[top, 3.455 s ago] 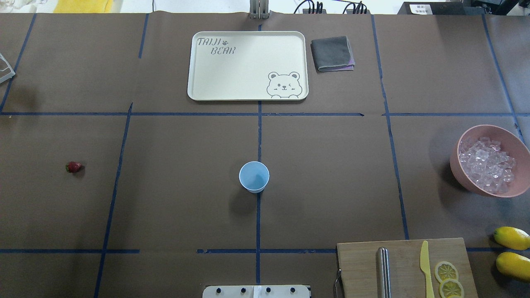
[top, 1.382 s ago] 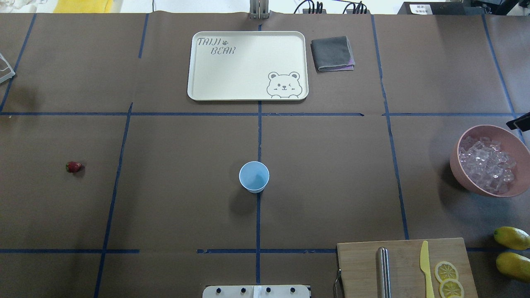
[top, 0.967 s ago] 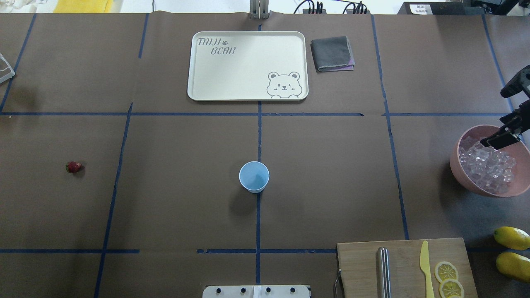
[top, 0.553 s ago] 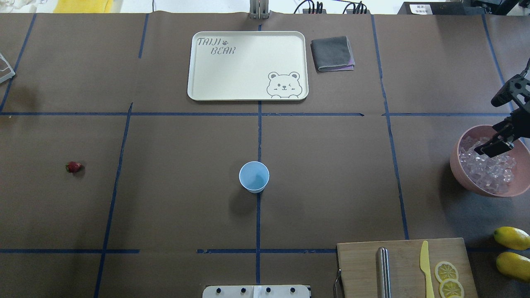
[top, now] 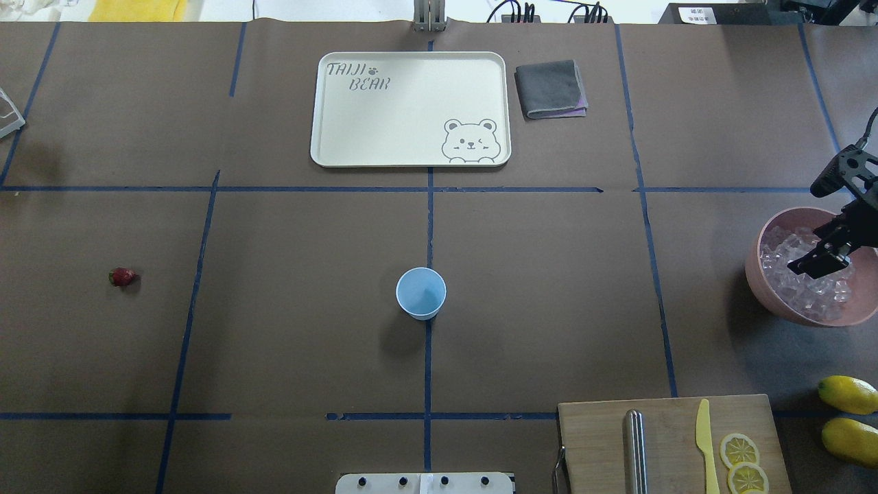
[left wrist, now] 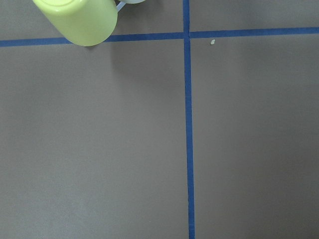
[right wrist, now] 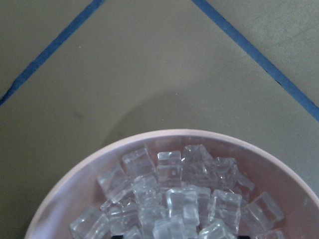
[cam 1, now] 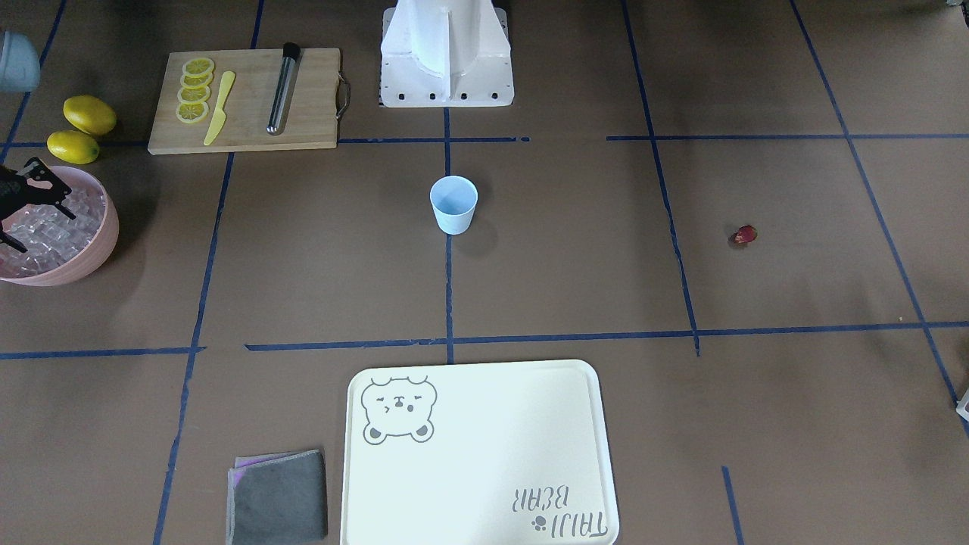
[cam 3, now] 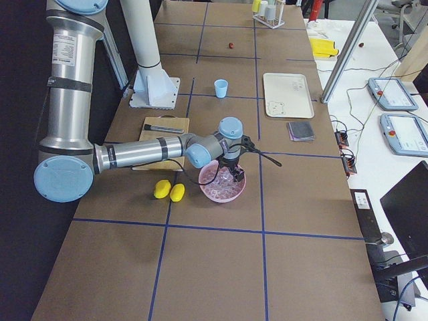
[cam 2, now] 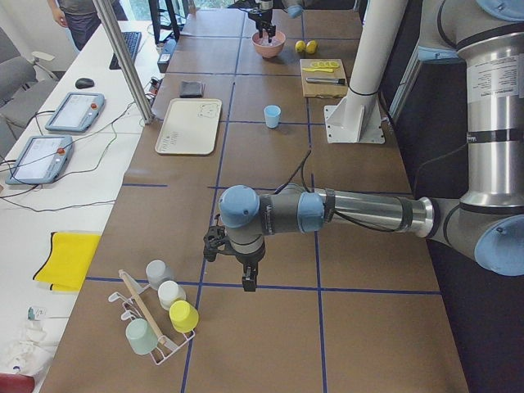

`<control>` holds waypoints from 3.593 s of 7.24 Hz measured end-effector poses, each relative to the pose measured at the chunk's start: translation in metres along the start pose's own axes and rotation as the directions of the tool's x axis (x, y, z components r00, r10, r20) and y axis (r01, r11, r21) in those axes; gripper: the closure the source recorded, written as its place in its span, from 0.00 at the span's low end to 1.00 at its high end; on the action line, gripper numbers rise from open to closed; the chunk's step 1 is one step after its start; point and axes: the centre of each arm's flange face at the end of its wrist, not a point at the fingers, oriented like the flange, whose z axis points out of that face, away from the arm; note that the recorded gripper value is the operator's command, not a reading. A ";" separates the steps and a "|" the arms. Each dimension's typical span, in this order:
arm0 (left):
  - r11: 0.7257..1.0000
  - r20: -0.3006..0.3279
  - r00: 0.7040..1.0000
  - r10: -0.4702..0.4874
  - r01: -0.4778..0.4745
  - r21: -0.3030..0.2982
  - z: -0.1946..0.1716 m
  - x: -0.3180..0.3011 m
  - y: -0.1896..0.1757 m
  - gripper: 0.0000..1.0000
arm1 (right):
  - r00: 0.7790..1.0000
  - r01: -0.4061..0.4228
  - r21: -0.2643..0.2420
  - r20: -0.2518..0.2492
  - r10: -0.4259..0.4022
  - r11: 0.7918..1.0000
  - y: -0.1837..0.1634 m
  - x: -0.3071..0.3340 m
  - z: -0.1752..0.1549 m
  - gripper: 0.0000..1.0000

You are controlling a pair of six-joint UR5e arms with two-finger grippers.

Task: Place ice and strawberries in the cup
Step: 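Lower the right gripper into the pink bowl and grasp ice cubes, then carry the ice with the right gripper over the blue cup and release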

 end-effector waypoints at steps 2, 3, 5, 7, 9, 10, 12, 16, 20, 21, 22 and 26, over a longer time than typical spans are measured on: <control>1.000 0.000 1.000 0.001 -0.001 -0.001 0.000 0.000 0.000 0.00 | 1.000 0.004 -0.002 0.002 -0.004 1.000 0.000 -0.001 0.001 0.97; 1.000 0.000 1.000 0.001 -0.001 -0.001 0.000 0.000 0.000 0.00 | 1.000 0.006 -0.001 0.002 -0.006 1.000 -0.001 -0.002 0.000 0.99; 1.000 -0.001 1.000 0.002 -0.002 0.001 0.000 0.001 0.000 0.00 | 1.000 0.011 0.008 0.004 -0.011 1.000 -0.003 -0.004 -0.004 1.00; 1.000 0.000 1.000 0.005 -0.005 0.004 -0.002 0.002 0.000 0.00 | 1.000 -0.009 0.033 0.001 0.009 0.999 -0.006 -0.007 -0.023 1.00; 1.000 0.000 1.000 0.006 -0.006 0.006 -0.003 0.003 0.000 0.00 | 0.983 -0.184 0.055 -0.016 0.185 0.981 -0.015 -0.001 -0.058 1.00; 1.000 0.000 1.000 0.007 -0.007 0.007 -0.004 0.004 0.000 0.00 | 0.949 -0.313 0.083 -0.008 0.314 0.946 -0.032 -0.006 -0.076 1.00; 1.000 0.000 1.000 0.011 -0.011 0.011 -0.005 0.006 -0.001 0.00 | 0.883 -0.468 0.138 0.045 0.467 0.873 -0.081 -0.032 -0.100 1.00; 1.000 0.002 1.000 0.022 -0.022 0.017 -0.008 0.009 -0.005 0.00 | 0.772 -0.634 0.112 0.147 0.618 0.765 -0.201 -0.180 -0.121 1.00; 1.000 0.002 1.000 0.023 -0.023 0.018 -0.008 0.010 -0.005 0.00 | 0.728 -0.685 0.114 0.059 0.683 0.720 -0.301 -0.377 -0.100 1.00; 1.000 0.001 1.000 0.024 -0.024 0.018 -0.008 0.010 -0.005 0.00 | 0.717 -0.694 0.125 0.043 0.695 0.709 -0.321 -0.412 -0.085 1.00; 1.000 0.001 1.000 0.025 -0.025 0.018 -0.008 0.010 -0.005 0.00 | 0.711 -0.699 0.131 0.024 0.703 0.703 -0.337 -0.441 -0.068 1.00; 1.000 -0.001 1.000 0.026 -0.026 0.017 -0.008 0.011 -0.006 0.00 | 0.702 -0.704 0.142 -0.017 0.712 0.696 -0.373 -0.498 -0.021 0.38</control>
